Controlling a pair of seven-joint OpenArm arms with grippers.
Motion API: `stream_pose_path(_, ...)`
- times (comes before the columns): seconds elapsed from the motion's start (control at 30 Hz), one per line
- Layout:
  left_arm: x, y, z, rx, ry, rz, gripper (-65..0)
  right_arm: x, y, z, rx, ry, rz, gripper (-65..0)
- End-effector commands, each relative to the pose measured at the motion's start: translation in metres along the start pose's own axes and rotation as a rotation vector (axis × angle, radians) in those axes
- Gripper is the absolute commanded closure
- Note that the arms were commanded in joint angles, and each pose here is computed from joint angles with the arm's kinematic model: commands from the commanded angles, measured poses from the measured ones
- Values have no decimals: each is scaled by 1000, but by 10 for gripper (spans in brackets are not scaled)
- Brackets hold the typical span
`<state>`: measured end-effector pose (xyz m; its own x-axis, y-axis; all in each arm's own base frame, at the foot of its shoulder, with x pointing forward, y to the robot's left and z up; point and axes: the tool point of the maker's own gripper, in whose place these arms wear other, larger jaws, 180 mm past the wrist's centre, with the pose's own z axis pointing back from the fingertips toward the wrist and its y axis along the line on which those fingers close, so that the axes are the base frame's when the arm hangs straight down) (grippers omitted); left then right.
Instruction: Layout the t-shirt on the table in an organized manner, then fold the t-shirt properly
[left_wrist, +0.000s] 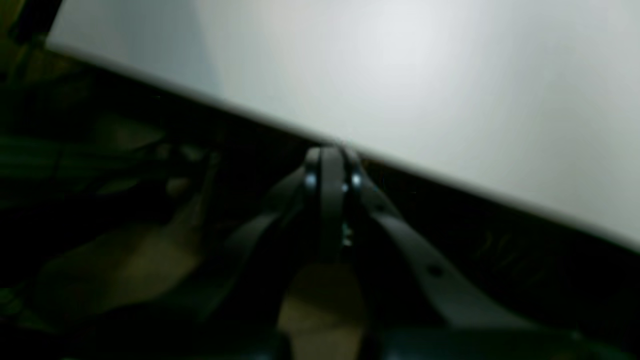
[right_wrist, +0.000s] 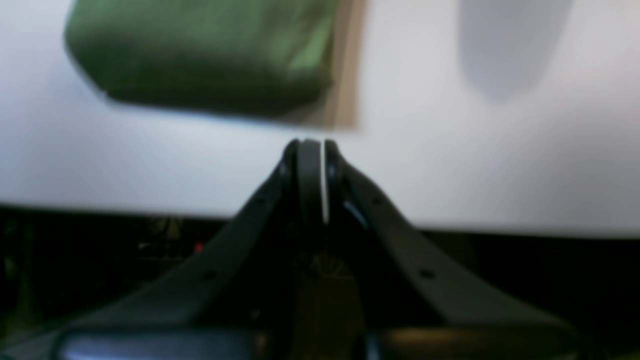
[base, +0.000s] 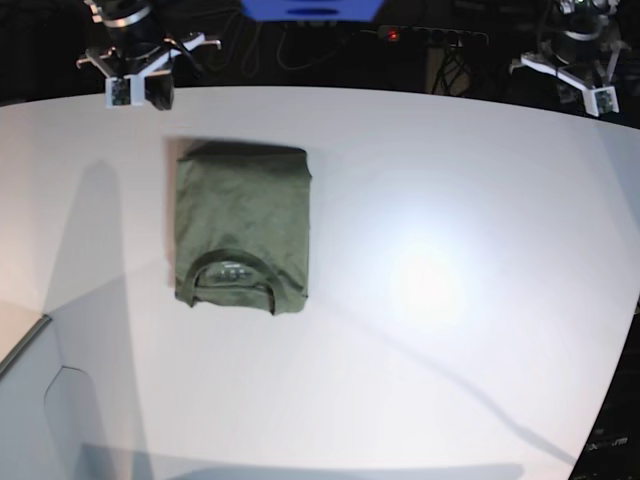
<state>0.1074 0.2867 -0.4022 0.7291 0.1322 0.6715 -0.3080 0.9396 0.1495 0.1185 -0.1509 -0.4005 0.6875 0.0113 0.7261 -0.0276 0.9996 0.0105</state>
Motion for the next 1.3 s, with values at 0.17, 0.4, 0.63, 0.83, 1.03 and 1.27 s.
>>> stream_pose_path(0.17,-80,4,8,4,190,38,-1,-62,34,12,181,145,-14,0)
stream_pose_path(0.4,-156,-12,-39,-78,393,-26,-1,-129,36,7,205,261,-90,0)
stream_pose_path(0.63,-207,-42,-97,-132,459,28,-1,-197,51,-30,183,287,-283,0)
stream_pose_path(0.83,-224,-85,-114,-227,453,25,-1,-233,22,-51,-51,230,-319,0)
stream_pose_path(1.03,-229,-120,-109,-305,467,-8,-1,-263,-8,-62,-200,328,-238,0)
stream_pose_path(1.27,-236,-120,-108,-237,471,-105,-1,-255,-29,-70,-203,347,98,0)
